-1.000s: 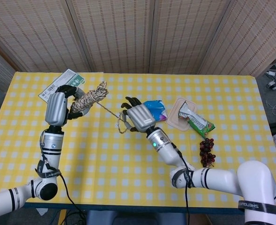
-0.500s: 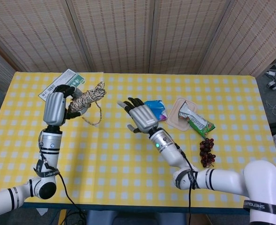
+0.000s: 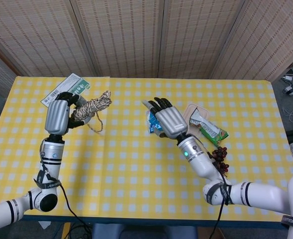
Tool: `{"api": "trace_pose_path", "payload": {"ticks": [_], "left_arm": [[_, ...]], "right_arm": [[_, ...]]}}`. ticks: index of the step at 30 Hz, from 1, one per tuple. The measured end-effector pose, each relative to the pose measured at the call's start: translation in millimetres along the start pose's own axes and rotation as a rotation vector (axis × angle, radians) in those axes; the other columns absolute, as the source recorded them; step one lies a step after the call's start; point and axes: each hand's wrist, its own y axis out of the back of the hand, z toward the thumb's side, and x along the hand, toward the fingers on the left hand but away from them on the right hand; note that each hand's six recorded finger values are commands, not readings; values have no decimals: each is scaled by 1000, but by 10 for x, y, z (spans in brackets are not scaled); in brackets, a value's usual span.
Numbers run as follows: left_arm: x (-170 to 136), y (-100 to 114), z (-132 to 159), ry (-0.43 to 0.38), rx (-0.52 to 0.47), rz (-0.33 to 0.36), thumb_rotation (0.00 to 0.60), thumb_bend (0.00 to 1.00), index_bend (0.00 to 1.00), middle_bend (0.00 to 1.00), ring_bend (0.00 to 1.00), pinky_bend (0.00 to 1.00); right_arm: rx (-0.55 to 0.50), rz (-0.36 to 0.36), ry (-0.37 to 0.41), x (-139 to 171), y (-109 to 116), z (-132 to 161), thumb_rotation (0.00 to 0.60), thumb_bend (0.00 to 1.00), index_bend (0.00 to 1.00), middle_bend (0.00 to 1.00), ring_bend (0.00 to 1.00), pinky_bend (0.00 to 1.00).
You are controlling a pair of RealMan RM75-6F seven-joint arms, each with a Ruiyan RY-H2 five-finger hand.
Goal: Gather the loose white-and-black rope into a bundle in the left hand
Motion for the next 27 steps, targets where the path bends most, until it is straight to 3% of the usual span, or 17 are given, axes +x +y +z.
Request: {"api": "trace_pose_path", "payload": {"ticks": [8,13,19,27], "left_arm": [[-6,40,-90,18,13,8,600,249,683,714,490,241],[-7,77,-155,30,21,17,600,249,683,714,490,241],[-4,80,-196,34,35,14,600,249,683,714,490,241],[7,108,-194,35,47,25,600,250,683,715,490,241]], "right_arm": [[92,-74,-118,520,116,-477,600,377,9,176,75,131],[117,-104,-236,1101,93,-870,600,384,20,179,76,135],[119,-85,-355,1850,-20,-1253,600,384,28,189,76,135],[117,-53,-408,2508,-126,-1439,600,382,28,189,76,135]]}}
